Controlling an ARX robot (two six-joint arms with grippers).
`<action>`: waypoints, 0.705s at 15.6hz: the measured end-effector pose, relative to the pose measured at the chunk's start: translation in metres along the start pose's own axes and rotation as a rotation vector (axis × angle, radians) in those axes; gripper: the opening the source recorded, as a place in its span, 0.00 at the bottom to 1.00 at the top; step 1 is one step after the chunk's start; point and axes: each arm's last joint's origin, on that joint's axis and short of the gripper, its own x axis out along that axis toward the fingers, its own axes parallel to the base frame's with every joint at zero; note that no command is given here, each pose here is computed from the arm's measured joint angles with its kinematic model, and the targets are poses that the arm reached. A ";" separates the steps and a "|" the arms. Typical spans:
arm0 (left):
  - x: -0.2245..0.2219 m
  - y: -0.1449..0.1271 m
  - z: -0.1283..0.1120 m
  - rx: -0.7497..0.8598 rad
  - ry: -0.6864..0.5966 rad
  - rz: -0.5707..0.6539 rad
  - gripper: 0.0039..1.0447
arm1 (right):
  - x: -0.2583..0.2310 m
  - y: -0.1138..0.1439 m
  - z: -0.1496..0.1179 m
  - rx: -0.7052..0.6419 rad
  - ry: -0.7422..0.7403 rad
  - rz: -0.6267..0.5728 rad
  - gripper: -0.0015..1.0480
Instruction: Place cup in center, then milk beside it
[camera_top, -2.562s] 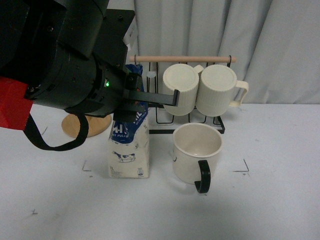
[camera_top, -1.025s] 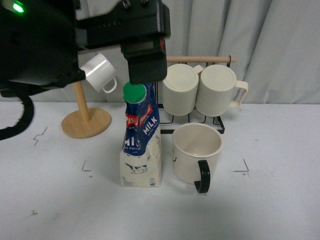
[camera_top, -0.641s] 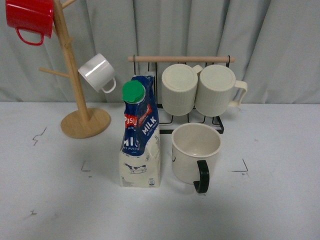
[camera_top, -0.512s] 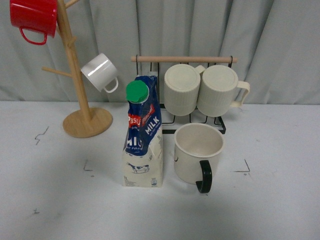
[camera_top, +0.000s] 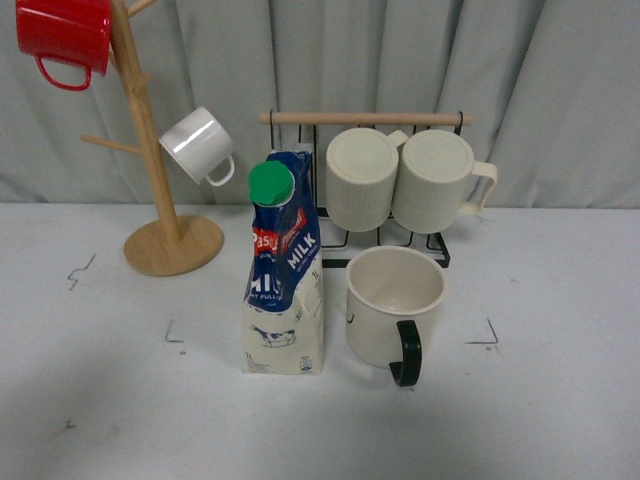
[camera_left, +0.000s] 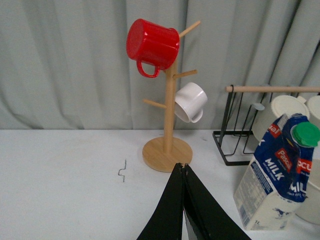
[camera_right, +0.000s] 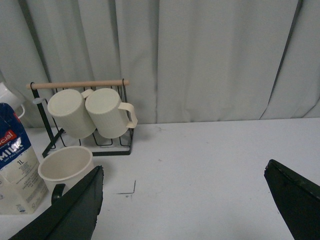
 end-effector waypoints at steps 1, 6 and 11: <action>-0.003 0.008 -0.003 0.000 -0.002 0.018 0.01 | 0.000 0.000 0.000 0.000 0.000 0.000 0.94; -0.014 0.008 -0.010 0.000 -0.011 0.012 0.01 | 0.000 0.000 0.000 0.000 0.000 0.000 0.94; -0.021 0.008 -0.016 0.000 -0.019 0.012 0.01 | 0.000 0.000 0.000 0.000 0.000 0.000 0.94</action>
